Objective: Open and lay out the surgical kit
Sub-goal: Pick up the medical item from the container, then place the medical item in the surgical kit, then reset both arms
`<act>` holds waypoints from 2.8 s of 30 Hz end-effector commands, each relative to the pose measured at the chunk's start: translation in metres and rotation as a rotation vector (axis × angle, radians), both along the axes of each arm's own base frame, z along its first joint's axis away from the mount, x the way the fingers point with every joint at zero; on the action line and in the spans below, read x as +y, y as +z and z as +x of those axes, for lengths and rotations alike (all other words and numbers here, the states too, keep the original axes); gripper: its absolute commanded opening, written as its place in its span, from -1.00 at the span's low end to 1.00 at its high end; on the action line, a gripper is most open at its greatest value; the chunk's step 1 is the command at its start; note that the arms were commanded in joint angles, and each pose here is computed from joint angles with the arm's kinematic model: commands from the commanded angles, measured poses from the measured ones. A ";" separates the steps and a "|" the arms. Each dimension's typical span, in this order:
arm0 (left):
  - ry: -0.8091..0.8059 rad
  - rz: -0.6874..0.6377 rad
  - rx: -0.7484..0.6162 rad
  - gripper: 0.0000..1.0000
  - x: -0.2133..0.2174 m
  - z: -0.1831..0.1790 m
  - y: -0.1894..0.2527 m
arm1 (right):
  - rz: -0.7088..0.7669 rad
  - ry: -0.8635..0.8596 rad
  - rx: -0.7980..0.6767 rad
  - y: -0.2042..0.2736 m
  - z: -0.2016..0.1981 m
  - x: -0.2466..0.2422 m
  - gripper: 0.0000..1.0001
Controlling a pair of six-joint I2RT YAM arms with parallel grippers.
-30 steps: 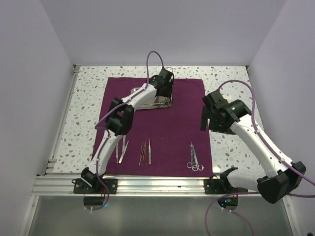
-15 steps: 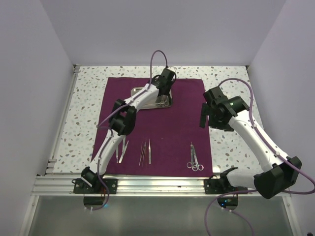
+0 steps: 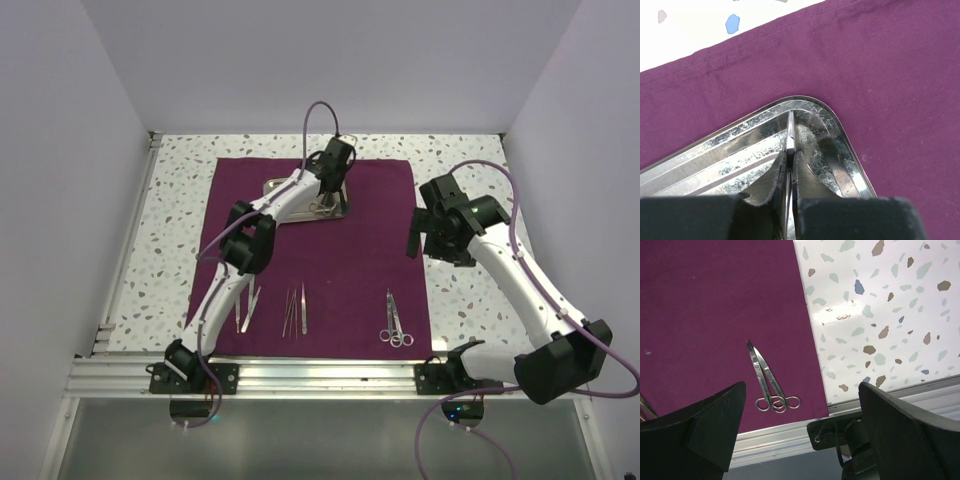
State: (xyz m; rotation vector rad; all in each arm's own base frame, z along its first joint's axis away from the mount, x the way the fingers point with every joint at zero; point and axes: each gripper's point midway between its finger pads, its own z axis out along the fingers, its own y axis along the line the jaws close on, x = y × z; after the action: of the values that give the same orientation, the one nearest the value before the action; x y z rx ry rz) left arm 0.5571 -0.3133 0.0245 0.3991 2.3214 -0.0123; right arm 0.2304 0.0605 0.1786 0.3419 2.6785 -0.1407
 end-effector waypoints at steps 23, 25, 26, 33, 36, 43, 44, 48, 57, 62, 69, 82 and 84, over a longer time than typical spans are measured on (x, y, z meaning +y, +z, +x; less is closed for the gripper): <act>-0.018 -0.711 0.144 -1.00 0.011 -0.072 0.188 | 0.148 0.083 -0.163 0.043 -0.003 0.016 0.97; 0.059 -0.693 0.138 -1.00 0.013 -0.097 0.190 | 0.126 0.061 -0.189 0.055 -0.003 0.008 0.97; 0.095 -0.684 0.199 -1.00 0.000 -0.124 0.169 | 0.118 0.047 -0.197 0.059 -0.004 0.005 0.97; 0.288 -0.669 0.247 -1.00 -0.048 -0.247 0.132 | 0.038 -0.039 -0.299 0.102 -0.023 -0.027 0.97; 0.285 -0.656 0.276 -1.00 -0.086 -0.295 0.116 | 0.039 -0.067 -0.324 0.108 -0.036 -0.035 0.97; 0.266 -0.558 0.342 -1.00 -0.149 -0.352 0.067 | 0.063 -0.045 -0.326 0.108 -0.063 -0.039 0.97; 0.267 -0.558 0.340 -1.00 -0.154 -0.352 0.067 | 0.061 -0.039 -0.325 0.107 -0.065 -0.040 0.97; 0.271 -0.506 0.361 -0.86 -0.162 -0.355 0.044 | 0.073 -0.011 -0.327 0.105 -0.074 -0.039 0.97; 0.221 -0.470 0.255 0.63 -0.146 -0.347 0.099 | 0.147 0.068 -0.396 0.117 -0.077 -0.027 0.97; 0.179 -0.422 0.073 0.91 -0.082 -0.332 0.185 | 0.344 0.237 -0.388 0.124 -0.056 0.029 0.97; 0.170 -0.296 -0.059 0.99 0.073 -0.297 0.224 | 0.519 0.303 -0.376 0.118 -0.026 0.076 0.97; 0.241 -0.165 -0.150 0.99 0.193 -0.280 0.227 | 0.615 0.296 -0.542 0.149 0.015 0.098 0.97; 0.233 -0.162 -0.149 0.99 0.194 -0.277 0.227 | 0.595 0.278 -0.551 0.152 0.020 0.095 0.97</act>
State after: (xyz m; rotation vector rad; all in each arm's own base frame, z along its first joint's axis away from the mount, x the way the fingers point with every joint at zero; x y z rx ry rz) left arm 0.2753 -0.1206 0.2367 -0.0122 2.2389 -0.0295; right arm 0.2382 0.1536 0.3050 0.1452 2.2161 0.7302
